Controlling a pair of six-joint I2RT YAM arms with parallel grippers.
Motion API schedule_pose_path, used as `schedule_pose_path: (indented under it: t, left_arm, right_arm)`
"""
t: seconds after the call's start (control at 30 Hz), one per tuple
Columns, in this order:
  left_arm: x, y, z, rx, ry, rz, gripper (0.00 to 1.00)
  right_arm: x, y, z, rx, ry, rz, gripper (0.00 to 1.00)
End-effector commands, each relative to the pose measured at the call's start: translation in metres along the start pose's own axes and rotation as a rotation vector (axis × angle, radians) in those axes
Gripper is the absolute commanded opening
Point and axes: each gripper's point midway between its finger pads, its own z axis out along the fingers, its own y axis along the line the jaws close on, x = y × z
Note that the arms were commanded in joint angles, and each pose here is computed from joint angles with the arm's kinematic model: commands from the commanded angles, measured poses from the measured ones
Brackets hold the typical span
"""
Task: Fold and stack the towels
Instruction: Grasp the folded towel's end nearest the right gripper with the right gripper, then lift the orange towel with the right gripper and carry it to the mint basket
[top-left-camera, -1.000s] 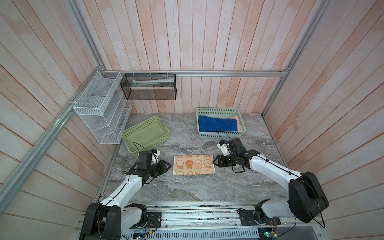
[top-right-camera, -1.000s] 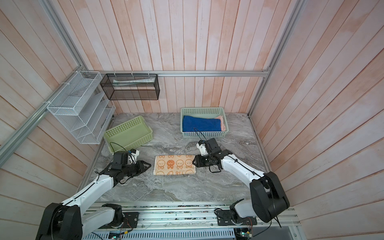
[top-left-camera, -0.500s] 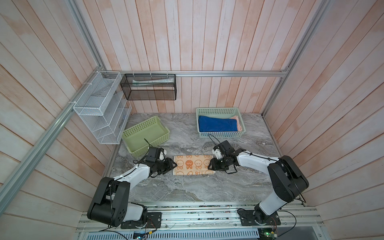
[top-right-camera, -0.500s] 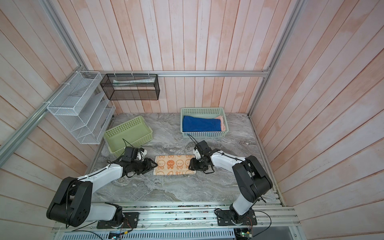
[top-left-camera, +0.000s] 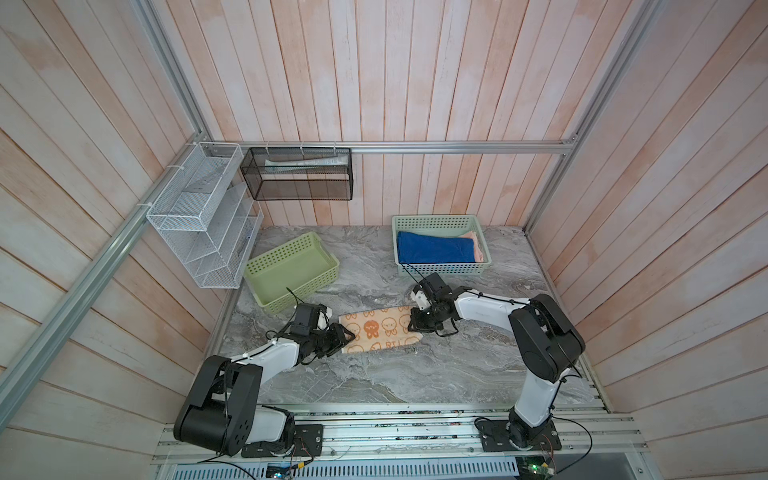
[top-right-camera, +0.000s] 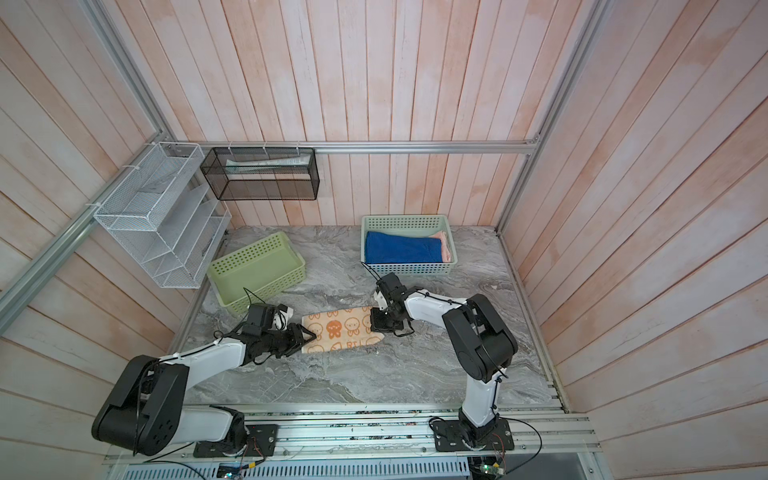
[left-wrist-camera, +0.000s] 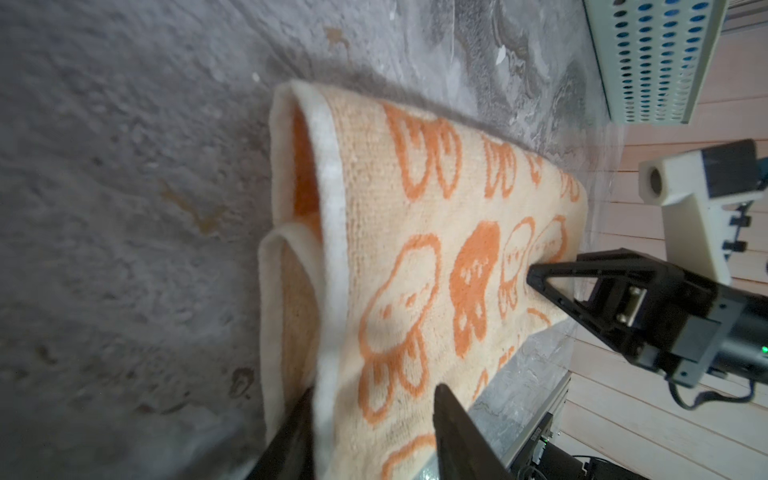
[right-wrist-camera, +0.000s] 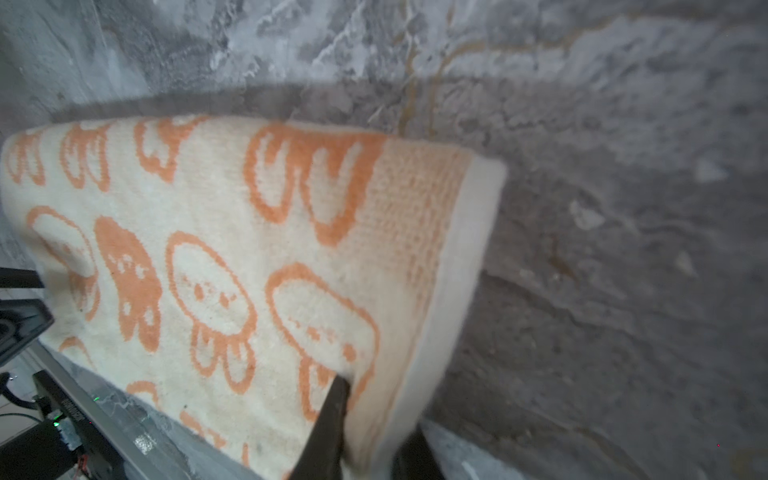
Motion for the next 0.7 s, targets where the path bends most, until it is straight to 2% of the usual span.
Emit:
schedule_pose_path:
  t: [0.0, 0.17, 0.37, 0.57, 0.67]
  left_arm:
    - [0.021, 0.014, -0.002, -0.027, 0.047, -0.056, 0.47]
    - [0.022, 0.020, -0.020, -0.079, -0.003, -0.033, 0.47]
    - [-0.002, 0.024, -0.046, -0.115, -0.110, -0.008, 0.47]
    - [-0.016, 0.013, -0.049, -0.100, -0.109, 0.025, 0.47]
    - [-0.019, 0.013, -0.047, -0.094, -0.103, 0.024, 0.47]
  right_arm:
    - [-0.006, -0.008, 0.001, 0.076, -0.004, -0.004, 0.02]
    - [-0.036, 0.015, -0.025, 0.079, -0.091, -0.073, 0.00]
    - [-0.075, 0.056, -0.052, 0.118, -0.129, -0.202, 0.00]
    - [-0.158, 0.102, -0.096, 0.071, -0.261, -0.269, 0.00]
    - [-0.207, 0.106, -0.125, 0.087, -0.351, -0.277, 0.00]
